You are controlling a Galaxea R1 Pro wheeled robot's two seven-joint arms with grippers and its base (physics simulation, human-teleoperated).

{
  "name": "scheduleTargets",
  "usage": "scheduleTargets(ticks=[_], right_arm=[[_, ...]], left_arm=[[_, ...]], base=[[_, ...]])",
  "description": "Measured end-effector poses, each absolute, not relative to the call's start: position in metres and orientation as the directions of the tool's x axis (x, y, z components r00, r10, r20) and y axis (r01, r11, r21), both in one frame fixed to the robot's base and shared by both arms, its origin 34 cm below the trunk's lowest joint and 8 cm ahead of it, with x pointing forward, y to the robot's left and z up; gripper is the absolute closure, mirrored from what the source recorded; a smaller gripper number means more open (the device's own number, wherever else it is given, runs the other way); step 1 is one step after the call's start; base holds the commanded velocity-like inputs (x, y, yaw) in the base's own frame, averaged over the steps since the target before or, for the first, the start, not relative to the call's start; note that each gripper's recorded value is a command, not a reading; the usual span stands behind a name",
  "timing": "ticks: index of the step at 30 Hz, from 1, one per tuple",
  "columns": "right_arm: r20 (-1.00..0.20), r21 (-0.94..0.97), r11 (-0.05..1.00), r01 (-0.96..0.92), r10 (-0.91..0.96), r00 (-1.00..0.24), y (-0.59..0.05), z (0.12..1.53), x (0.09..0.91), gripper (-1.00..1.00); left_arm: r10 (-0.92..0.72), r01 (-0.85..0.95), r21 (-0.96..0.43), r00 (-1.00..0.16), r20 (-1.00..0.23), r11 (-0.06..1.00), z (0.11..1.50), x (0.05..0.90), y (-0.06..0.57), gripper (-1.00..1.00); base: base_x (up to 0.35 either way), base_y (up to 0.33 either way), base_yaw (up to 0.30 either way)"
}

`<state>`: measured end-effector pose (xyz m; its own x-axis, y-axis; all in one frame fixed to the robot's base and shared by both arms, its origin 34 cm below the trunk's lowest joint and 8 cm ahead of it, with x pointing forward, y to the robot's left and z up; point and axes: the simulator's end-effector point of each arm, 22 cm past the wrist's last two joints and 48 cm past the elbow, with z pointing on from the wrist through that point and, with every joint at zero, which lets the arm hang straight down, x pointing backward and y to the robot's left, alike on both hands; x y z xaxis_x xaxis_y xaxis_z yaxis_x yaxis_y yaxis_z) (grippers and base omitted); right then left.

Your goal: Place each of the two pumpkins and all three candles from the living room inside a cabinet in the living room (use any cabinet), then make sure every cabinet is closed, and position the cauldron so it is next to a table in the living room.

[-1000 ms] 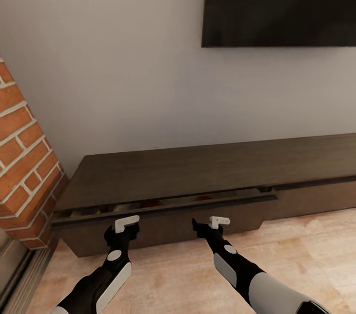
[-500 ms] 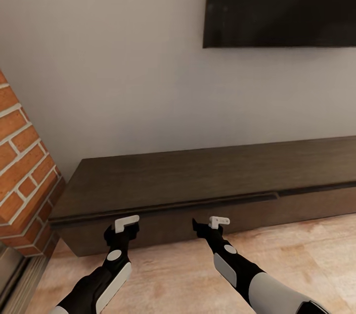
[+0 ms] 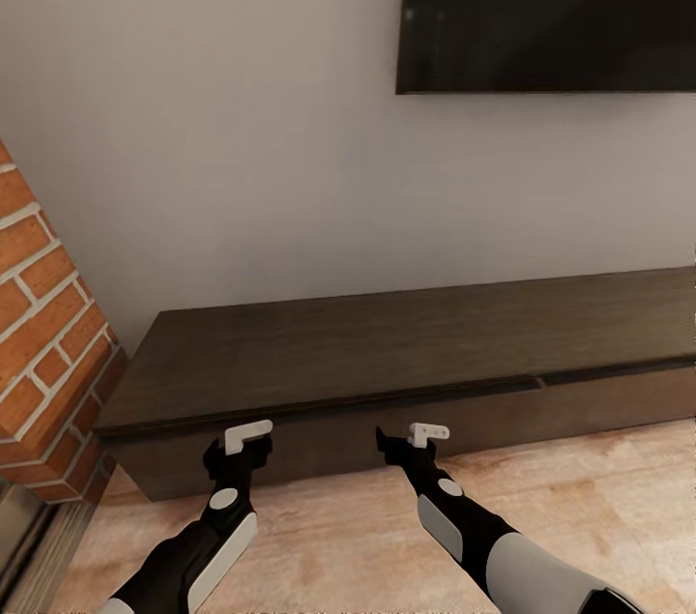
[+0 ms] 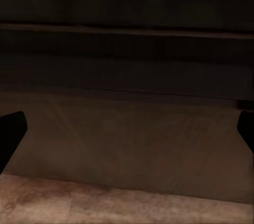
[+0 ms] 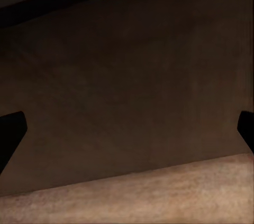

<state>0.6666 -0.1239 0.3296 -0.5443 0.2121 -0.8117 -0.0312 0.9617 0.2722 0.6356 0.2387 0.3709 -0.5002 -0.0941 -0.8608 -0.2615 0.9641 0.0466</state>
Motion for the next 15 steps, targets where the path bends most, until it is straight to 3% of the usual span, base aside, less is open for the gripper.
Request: scheduleTargets(ticks=[15], right_arm=[[-0.811, 0.271, 0.962, -0.031, 0.211, -0.545, -0.1242, 0.3289, 0.6663, -1.00]], left_arm=[[-0.100, -0.265, 0.043, -0.503, -0.859, 0.963, 0.3703, 0.6356, 0.2389, -1.00]], base=[[-0.211, -0.167, 0.000]])
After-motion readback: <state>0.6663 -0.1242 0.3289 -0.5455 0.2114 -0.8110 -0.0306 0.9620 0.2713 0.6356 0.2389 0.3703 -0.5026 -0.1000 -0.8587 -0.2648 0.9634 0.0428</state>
